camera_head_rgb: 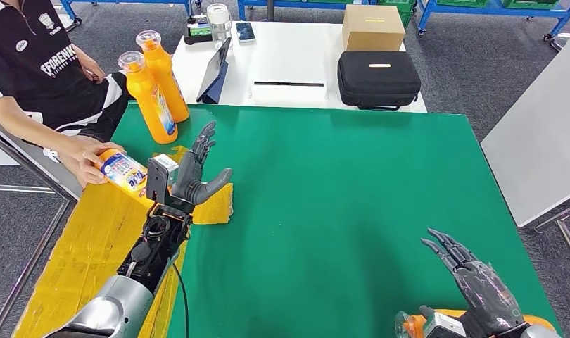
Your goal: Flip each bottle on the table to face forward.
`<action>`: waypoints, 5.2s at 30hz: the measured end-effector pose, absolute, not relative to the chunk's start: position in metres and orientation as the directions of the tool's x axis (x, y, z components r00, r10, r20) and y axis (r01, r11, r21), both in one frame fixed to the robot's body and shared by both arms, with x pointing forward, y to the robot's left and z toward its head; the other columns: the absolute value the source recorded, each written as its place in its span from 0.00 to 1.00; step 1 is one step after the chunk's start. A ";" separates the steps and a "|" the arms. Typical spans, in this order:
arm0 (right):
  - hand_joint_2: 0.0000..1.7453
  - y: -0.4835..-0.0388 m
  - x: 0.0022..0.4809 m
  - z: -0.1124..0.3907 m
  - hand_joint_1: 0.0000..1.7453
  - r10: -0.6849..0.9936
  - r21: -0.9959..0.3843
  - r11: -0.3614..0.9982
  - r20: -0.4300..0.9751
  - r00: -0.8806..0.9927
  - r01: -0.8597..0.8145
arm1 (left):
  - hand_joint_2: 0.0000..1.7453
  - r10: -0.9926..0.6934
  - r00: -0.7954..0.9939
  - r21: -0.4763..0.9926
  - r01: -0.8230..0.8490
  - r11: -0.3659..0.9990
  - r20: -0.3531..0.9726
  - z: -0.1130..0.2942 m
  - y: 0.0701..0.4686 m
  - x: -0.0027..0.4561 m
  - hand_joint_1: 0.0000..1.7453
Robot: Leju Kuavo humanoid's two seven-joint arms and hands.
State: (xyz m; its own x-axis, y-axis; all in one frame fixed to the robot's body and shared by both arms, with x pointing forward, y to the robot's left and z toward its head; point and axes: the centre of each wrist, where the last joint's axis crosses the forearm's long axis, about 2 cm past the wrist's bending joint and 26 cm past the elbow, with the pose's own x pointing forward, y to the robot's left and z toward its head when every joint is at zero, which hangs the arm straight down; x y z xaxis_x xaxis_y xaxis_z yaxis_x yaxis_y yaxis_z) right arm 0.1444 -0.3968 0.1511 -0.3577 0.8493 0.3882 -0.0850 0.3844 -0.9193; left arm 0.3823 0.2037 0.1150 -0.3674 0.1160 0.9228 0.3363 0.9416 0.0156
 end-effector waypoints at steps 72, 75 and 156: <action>1.00 -0.433 0.142 0.090 0.00 0.922 -0.912 0.337 0.370 -0.112 -0.233 | 1.00 0.112 -0.351 -0.020 0.257 0.966 0.930 0.117 0.227 0.393 0.00; 1.00 -0.430 0.142 0.088 0.00 0.922 -0.910 0.340 0.373 -0.109 -0.238 | 1.00 0.110 -0.351 -0.018 0.257 0.966 0.930 0.117 0.227 0.393 0.00; 1.00 -0.230 0.258 0.059 0.12 0.772 -0.919 0.352 0.392 -0.499 -0.178 | 1.00 0.137 -0.331 -0.037 0.291 0.956 0.933 0.116 0.196 0.387 0.00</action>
